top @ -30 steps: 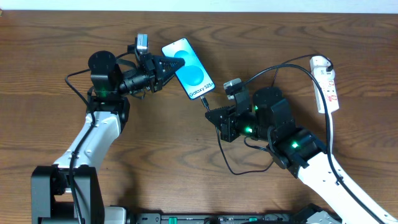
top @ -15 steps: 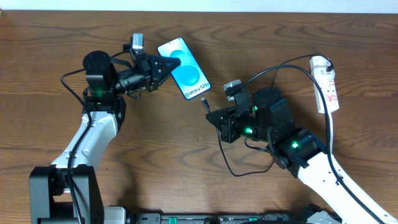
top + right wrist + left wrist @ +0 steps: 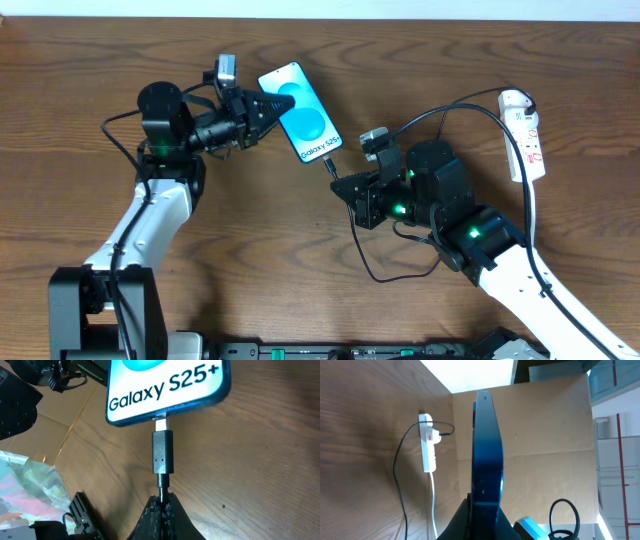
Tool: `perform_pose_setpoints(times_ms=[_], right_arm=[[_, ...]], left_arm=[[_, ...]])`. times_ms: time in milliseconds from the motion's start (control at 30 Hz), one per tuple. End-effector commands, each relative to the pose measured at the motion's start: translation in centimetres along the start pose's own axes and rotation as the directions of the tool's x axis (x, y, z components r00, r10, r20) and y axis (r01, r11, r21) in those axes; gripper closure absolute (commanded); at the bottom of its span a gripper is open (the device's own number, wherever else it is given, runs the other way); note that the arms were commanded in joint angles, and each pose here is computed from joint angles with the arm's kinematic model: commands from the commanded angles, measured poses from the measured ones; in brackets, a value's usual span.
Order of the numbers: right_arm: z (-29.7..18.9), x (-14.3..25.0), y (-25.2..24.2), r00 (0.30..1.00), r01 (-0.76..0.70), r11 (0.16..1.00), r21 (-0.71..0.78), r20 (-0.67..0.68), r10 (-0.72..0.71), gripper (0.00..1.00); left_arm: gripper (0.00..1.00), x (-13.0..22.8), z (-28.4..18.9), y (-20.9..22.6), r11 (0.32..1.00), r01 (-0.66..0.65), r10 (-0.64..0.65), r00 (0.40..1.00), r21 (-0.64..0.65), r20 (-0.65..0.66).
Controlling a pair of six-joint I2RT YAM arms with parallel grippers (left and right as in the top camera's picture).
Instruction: Plug charger to phone and switch on socket
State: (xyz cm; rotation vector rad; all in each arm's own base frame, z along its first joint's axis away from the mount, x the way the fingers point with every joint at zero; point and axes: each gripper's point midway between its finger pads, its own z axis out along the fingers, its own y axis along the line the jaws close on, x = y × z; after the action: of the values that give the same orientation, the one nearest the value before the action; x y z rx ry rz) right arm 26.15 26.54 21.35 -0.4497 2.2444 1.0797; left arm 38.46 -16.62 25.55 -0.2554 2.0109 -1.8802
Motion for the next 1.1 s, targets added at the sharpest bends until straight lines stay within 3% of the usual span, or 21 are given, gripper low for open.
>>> perform_pose_setpoints(times_ms=[0,400,1067], right_arm=[[0.06,-0.11,0.20,1.000,-0.007,1.000,-0.005,0.002,0.007,0.99],[0.06,0.15,0.10,1.000,-0.012,1.000,-0.002,-0.009,0.012,0.99],[0.06,-0.30,0.14,1.000,0.004,1.000,-0.001,0.010,-0.004,0.99]], left_arm=[[0.92,0.29,0.09,-1.23,0.998,-0.060,0.061,0.998,0.022,-0.020],[0.92,0.28,0.10,-1.21,0.992,-0.127,0.128,0.992,0.023,-0.018],[0.92,0.40,0.09,-1.24,0.992,-0.127,0.127,0.992,0.025,-0.025]])
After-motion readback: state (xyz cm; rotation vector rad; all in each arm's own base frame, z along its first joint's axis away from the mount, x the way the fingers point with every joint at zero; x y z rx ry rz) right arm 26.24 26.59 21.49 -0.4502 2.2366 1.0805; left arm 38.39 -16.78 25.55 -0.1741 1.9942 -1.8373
